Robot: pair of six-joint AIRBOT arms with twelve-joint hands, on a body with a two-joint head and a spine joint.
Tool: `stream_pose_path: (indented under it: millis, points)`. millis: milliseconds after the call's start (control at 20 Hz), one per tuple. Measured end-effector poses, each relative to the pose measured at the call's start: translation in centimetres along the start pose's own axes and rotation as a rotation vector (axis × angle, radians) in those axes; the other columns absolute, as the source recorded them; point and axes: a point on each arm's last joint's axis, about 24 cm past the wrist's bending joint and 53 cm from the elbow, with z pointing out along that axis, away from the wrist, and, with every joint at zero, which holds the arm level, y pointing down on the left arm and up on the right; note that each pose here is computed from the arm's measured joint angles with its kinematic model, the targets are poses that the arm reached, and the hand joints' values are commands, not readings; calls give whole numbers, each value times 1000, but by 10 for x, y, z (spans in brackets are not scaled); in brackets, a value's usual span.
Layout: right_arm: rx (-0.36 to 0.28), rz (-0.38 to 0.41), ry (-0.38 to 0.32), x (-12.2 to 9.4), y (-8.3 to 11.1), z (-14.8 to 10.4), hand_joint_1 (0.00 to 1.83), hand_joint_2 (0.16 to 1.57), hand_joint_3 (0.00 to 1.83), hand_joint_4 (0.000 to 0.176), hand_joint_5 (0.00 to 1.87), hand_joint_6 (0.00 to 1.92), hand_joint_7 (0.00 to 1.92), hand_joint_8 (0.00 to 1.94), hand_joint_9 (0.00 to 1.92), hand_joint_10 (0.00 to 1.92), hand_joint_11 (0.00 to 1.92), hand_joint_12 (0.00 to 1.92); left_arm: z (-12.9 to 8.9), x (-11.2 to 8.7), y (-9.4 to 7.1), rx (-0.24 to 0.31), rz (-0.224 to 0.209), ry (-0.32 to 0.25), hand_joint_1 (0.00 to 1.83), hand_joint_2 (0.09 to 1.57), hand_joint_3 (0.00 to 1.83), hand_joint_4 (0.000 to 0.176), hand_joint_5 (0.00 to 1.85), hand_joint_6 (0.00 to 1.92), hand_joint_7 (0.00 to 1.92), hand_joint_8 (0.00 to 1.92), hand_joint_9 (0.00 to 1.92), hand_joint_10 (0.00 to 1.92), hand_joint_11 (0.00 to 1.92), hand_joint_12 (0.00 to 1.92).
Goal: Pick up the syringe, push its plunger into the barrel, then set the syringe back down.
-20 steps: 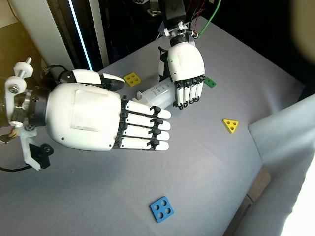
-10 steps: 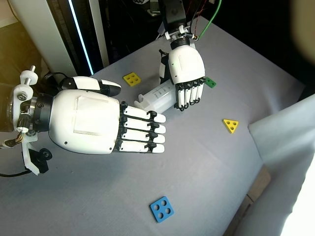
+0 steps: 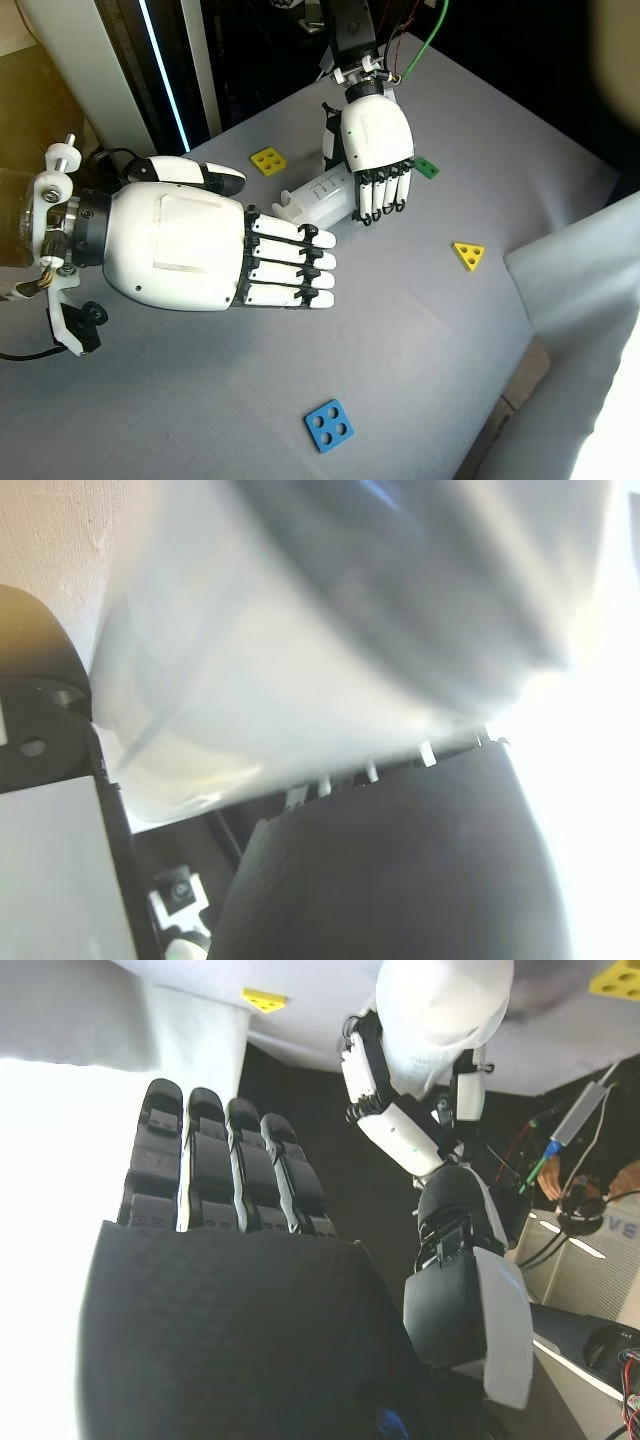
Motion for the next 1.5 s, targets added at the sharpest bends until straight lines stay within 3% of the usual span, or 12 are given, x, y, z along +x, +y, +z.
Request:
stream_pose_path:
  millis: [150,200,300,700,900,1200,1250,1300,1350,1400,1450,1500]
  points:
    - [2,0,-2,-1,0,0,0,1159,0,0,0,0,0,0,0,0,0,0,0,-2,-2,8,9,-9,486,1018,0,0,276,0,302,0,297,0,32,628]
    - [2,-1,-2,-1,0,0,0,1156,0,0,0,0,0,0,0,0,0,0,0,-2,-2,8,9,-8,305,955,0,0,114,0,145,0,160,0,0,451]
    - [3,-3,-1,-1,0,0,0,1156,0,0,0,0,0,0,0,0,0,0,0,-2,-1,6,8,-6,268,888,0,0,13,1,29,4,45,2,0,216]
    - [2,-6,1,0,0,0,0,1159,0,0,0,0,0,0,0,0,0,0,-9,-29,6,13,10,-39,67,714,0,0,0,0,0,0,0,0,0,0]
    - [4,-8,1,0,-1,0,0,1161,0,0,0,0,0,0,0,0,0,0,-13,-53,-4,82,48,-60,33,750,0,0,0,0,0,0,0,0,0,0]
    - [-39,-74,9,-4,9,-1,0,1163,0,0,0,0,0,0,0,0,0,0,-35,-93,-35,309,160,-43,85,883,14,0,22,2,27,3,18,2,28,15]
    - [-55,-74,-2,-9,12,-2,0,1174,5,0,7,3,0,0,0,0,0,0,-42,-98,-45,360,198,-40,41,977,11,0,100,7,182,15,181,20,125,69]
    - [-69,-83,-8,-13,15,-3,0,1268,7,0,229,21,202,7,118,16,38,32,-50,-104,-57,415,245,-37,1,1137,8,0,258,18,470,11,512,12,276,332]
    - [-78,-116,-2,-13,18,-3,0,1320,0,0,360,8,331,43,248,3,7,427,-57,-108,-64,454,274,-25,0,1195,0,0,334,18,592,5,624,17,258,581]
    - [-92,-141,10,-11,21,-4,0,1387,0,0,576,108,563,178,484,126,6,1051,-62,-111,-67,472,282,-7,7,1320,7,0,603,61,763,133,682,376,288,1063]
    - [-107,-157,20,-8,24,-4,0,1433,1,0,577,736,568,894,453,880,66,1436,-66,-113,-70,487,309,2,1,1442,11,0,539,912,583,1117,502,1350,306,1685]
    - [-118,-159,23,-7,27,-4,0,1457,2,0,536,1159,545,1355,413,1408,123,1689,-69,-114,-72,494,350,-2,0,1513,9,0,446,1452,482,1663,452,1807,408,1874]
